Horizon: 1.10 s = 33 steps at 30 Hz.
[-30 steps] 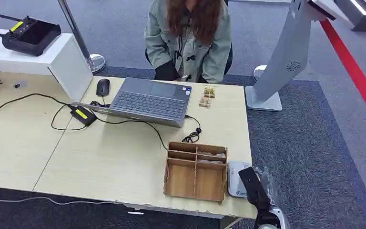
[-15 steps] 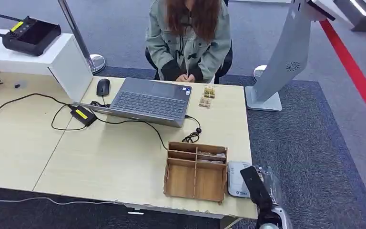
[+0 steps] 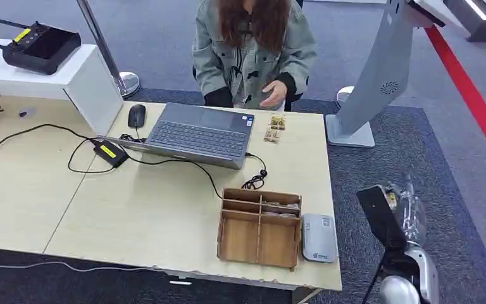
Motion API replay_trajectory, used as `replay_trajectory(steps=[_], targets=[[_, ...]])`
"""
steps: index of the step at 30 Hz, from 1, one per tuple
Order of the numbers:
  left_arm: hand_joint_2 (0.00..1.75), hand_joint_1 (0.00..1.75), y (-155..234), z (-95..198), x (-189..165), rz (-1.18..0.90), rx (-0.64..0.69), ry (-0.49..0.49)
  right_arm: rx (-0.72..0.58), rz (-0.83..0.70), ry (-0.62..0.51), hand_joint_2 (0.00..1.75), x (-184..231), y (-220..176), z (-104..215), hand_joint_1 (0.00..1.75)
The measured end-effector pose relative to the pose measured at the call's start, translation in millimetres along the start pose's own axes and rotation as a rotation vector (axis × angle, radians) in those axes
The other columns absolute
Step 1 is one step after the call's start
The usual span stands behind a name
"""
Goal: Pass the card to the sensor for recognition and then transmit it.
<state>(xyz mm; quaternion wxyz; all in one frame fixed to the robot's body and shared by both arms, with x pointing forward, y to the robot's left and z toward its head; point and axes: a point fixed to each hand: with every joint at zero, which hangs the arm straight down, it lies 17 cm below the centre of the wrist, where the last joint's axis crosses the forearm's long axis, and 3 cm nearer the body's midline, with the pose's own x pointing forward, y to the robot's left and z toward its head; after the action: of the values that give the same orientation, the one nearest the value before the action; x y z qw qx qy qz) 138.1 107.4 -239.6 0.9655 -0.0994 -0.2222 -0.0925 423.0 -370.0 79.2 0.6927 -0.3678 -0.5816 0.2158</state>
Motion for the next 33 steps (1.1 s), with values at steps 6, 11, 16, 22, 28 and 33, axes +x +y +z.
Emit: replay_trajectory(steps=[6,11,16,22,28,33], targets=[[0.0,0.0,-2,0,-1,-0.032,-0.014,0.004,-0.133,0.001,-0.144,1.75,90,-71,-26,1.75],[0.0,0.0,-6,1,-1,-0.06,-0.03,0.003,-0.172,-0.082,-0.275,1.75,168,-99,-36,1.75],[0.0,0.0,-12,1,0,-0.079,-0.045,-0.003,-0.144,-0.207,-0.385,1.75,234,-99,-43,1.75],[0.0,0.0,-20,2,3,-0.097,-0.067,-0.013,-0.089,-0.245,-0.457,1.75,281,-65,-50,1.75],[0.0,0.0,-23,2,4,-0.112,-0.078,-0.017,0.005,-0.245,-0.481,1.75,307,-14,-48,1.75],[0.0,0.0,-25,2,4,-0.118,-0.084,-0.018,0.067,-0.223,-0.478,1.75,313,19,-44,1.75]])
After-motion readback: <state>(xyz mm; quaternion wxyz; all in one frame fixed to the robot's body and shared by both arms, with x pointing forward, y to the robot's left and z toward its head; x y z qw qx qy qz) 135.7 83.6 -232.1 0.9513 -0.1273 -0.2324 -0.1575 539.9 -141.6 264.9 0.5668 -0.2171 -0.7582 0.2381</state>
